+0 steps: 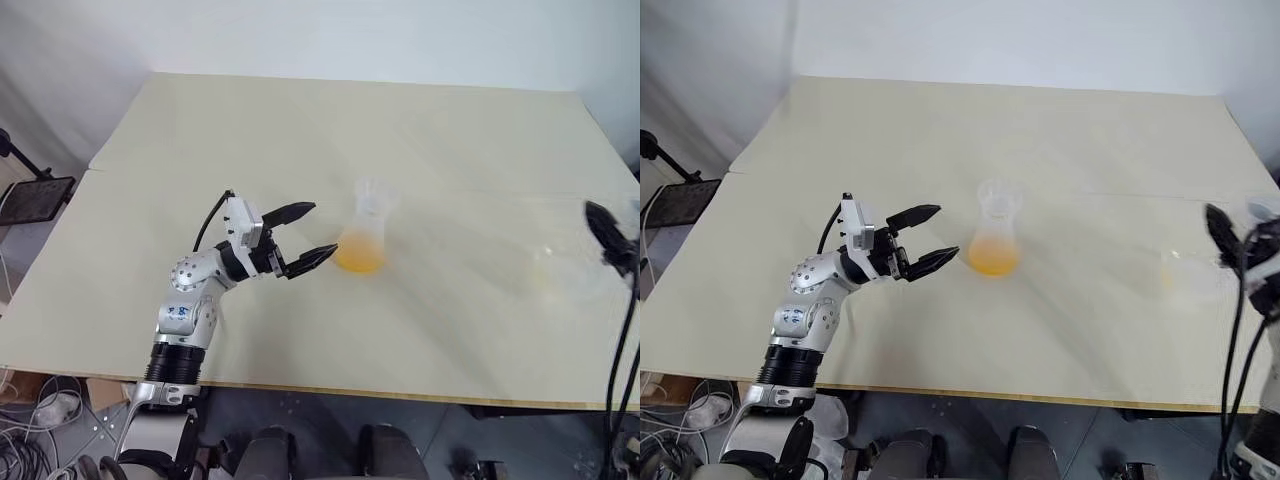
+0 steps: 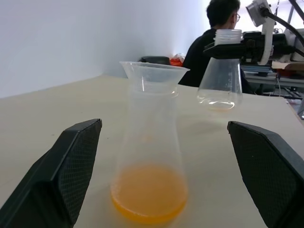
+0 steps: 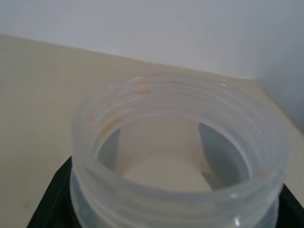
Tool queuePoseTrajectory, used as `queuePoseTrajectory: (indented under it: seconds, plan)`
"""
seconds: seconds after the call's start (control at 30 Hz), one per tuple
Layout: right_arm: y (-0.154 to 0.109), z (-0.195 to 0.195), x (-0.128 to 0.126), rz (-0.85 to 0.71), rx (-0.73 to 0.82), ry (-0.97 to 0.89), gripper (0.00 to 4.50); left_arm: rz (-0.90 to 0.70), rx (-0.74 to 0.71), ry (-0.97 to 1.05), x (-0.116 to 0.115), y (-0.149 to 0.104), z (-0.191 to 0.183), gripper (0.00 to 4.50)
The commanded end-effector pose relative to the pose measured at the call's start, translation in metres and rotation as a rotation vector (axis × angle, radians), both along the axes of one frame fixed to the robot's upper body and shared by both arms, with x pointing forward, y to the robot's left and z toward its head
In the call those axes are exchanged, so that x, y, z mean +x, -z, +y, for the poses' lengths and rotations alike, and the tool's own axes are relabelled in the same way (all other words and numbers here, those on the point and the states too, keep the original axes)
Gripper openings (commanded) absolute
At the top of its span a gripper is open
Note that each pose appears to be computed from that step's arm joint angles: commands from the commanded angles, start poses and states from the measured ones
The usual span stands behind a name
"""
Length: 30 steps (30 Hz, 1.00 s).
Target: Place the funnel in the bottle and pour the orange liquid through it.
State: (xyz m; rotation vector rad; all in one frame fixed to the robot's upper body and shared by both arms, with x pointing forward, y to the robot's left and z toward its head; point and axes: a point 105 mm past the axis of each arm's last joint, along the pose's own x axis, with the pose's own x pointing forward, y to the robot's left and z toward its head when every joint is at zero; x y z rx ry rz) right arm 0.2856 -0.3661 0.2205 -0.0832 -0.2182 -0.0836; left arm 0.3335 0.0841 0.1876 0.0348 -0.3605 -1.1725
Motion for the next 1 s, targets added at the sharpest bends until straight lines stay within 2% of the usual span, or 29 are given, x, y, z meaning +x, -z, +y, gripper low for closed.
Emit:
queuePoseTrajectory:
  seconds: [0.03, 0.2, 0.4, 0.63, 0.83, 0.9, 1.0]
  plan:
    - [-0.006, -0.019, -0.016, -0.096, 0.043, 0.099, 2.52, -0.039, -0.011, 0.015, -0.004, -0.010, 0.000, 4.50]
    - [0.010, -0.018, -0.023, -0.096, 0.081, 0.107, 2.52, -0.040, -0.009, 0.020, -0.003, -0.011, -0.001, 4.50]
    - [0.009, -0.014, -0.031, -0.118, 0.095, 0.090, 4.47, -0.042, -0.006, 0.018, -0.003, -0.012, 0.001, 4.50]
    - [-0.028, -0.010, -0.048, -0.225, 0.056, 0.033, 4.47, -0.044, -0.001, 0.017, -0.003, -0.012, 0.002, 4.50]
    - [-0.076, -0.005, -0.062, -0.387, -0.026, -0.018, 4.47, -0.039, 0.007, 0.016, -0.001, -0.012, 0.005, 4.50]
    - [-0.089, 0.006, -0.059, -0.406, -0.061, -0.086, 4.47, -0.039, 0.013, 0.016, -0.001, -0.012, 0.005, 4.50]
    - [-0.101, 0.048, -0.048, -0.374, -0.170, -0.297, 4.47, -0.039, 0.038, 0.012, 0.000, -0.011, 0.010, 4.50]
